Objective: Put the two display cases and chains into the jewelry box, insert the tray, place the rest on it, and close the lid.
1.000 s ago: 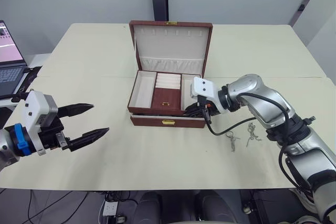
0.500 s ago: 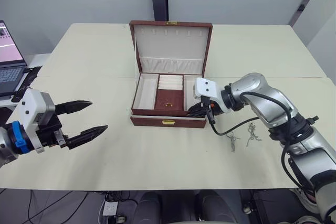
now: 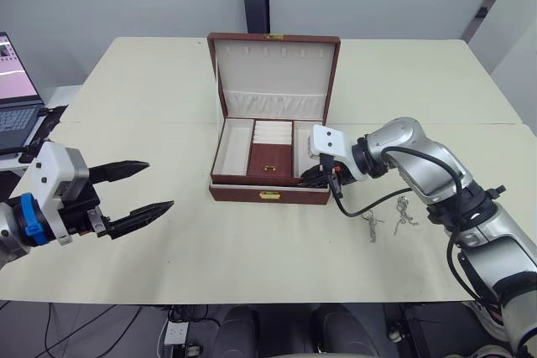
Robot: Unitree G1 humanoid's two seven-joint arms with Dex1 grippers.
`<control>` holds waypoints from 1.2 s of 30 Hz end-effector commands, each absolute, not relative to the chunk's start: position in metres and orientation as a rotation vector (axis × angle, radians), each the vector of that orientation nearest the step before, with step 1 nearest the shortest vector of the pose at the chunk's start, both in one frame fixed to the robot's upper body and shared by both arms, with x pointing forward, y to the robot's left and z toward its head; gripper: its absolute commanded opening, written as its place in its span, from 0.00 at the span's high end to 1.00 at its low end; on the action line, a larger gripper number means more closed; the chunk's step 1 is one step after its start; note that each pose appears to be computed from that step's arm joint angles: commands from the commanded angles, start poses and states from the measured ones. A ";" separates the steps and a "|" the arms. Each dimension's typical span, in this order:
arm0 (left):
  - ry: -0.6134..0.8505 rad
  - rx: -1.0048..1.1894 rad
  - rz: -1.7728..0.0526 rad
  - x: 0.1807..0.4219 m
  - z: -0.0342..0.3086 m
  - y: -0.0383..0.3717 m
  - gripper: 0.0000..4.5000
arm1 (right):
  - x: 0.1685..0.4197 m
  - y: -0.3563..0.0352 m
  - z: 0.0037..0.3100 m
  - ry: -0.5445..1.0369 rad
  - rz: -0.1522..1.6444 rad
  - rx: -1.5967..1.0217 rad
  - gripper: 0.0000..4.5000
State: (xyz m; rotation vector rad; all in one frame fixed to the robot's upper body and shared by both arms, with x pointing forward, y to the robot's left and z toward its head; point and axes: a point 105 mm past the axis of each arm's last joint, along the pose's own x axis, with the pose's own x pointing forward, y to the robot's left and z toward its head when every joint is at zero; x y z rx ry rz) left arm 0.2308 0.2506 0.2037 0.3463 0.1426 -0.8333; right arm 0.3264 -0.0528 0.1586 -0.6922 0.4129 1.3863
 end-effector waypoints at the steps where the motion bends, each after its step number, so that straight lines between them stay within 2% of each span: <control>1: 0.103 0.360 -0.893 0.226 0.211 0.238 0.00 | 0.328 -0.051 0.174 0.354 1.381 -0.690 0.99; 20: 0.074 0.309 -0.969 0.221 0.221 0.219 0.00 | 0.330 -0.050 0.176 0.364 1.366 -0.659 0.99; 27: 0.071 0.306 -0.969 0.222 0.220 0.218 0.00 | 0.332 -0.051 0.186 0.334 1.361 -0.646 0.59; 32: 0.071 0.304 -0.963 0.223 0.220 0.218 0.00 | 0.336 -0.041 0.211 0.215 1.355 -0.611 0.27; 34: 0.072 0.304 -0.961 0.223 0.220 0.218 0.00 | 0.339 -0.034 0.222 0.155 1.345 -0.588 0.11; 36: 0.072 0.303 -0.956 0.224 0.220 0.219 0.00 | 0.343 -0.025 0.230 0.108 1.331 -0.565 0.14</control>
